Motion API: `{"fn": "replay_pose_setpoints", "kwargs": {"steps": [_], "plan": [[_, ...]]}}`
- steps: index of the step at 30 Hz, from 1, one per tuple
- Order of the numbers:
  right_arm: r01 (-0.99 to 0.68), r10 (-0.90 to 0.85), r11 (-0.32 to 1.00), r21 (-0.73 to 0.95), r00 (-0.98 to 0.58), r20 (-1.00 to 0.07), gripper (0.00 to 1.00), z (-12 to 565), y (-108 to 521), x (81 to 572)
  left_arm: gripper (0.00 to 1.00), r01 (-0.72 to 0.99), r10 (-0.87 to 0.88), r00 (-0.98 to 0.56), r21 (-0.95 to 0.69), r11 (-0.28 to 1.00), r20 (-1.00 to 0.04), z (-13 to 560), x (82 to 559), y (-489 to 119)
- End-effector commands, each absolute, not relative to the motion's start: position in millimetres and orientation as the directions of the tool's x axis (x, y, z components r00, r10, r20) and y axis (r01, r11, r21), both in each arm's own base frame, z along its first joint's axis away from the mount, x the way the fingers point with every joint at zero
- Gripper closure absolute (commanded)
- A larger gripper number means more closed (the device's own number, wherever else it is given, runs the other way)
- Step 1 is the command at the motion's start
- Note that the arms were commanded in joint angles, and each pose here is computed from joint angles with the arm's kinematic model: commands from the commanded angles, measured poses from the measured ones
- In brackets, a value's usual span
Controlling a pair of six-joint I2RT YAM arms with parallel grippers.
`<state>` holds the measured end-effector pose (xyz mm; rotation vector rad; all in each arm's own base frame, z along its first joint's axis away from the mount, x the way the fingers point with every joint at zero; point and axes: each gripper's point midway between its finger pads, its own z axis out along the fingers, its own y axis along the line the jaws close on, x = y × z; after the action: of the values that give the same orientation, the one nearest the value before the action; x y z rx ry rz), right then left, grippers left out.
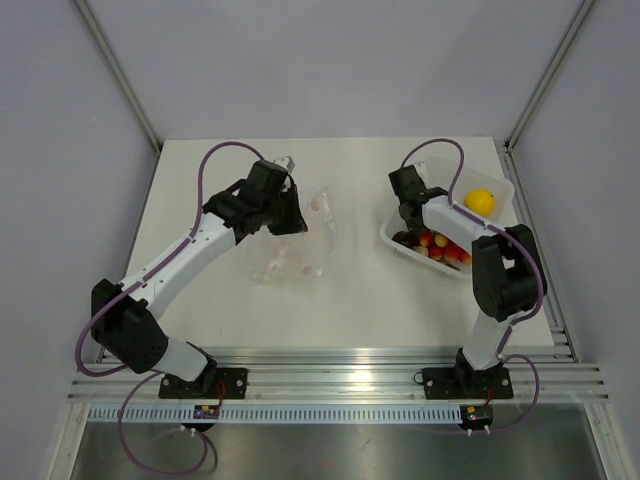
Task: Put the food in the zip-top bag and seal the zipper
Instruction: Pick up the fake fruit from the bin.
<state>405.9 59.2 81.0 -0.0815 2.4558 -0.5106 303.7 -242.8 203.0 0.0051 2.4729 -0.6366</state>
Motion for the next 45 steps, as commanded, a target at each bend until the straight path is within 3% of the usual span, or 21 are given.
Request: {"fn": "replay_pose_setpoints", "kwargs": {"steps": [1,3,10,11,14,16,45], "plan": [[0.188,-0.131,0.904,-0.384,-0.733,-0.668,0.92,112.6,45.3,416.2,1.00,0.189,-0.143,-0.800,-0.471,0.862,-0.582,225.4,307.3,-248.5],[0.200,-0.125,0.903,-0.381,-0.726,-0.676,1.00,118.4,43.7,414.4,1.00,0.191,-0.140,-0.805,-0.476,0.859,-0.577,223.8,306.9,-250.2],[0.178,-0.127,0.921,-0.346,-0.704,-0.699,1.00,139.2,47.4,410.0,1.00,0.196,-0.141,-0.808,-0.488,0.851,-0.571,222.5,307.1,-253.6],[0.166,-0.132,0.922,-0.350,-0.716,-0.686,0.84,136.6,48.2,408.4,1.00,0.197,-0.142,-0.808,-0.488,0.850,-0.572,223.2,307.3,-253.8],[0.163,-0.121,0.925,-0.343,-0.730,-0.673,0.55,135.1,50.8,409.3,1.00,0.199,-0.142,-0.806,-0.489,0.849,-0.575,223.6,307.8,-254.0],[0.151,-0.125,0.928,-0.341,-0.734,-0.668,0.48,133.0,52.8,410.5,1.00,0.203,-0.142,-0.805,-0.492,0.846,-0.576,224.8,307.5,-254.8],[0.163,-0.238,0.855,-0.492,-0.719,-0.652,0.45,137.2,47.1,428.8,1.00,0.223,-0.128,-0.813,-0.506,0.833,-0.569,220.1,306.4,-260.1]]}}
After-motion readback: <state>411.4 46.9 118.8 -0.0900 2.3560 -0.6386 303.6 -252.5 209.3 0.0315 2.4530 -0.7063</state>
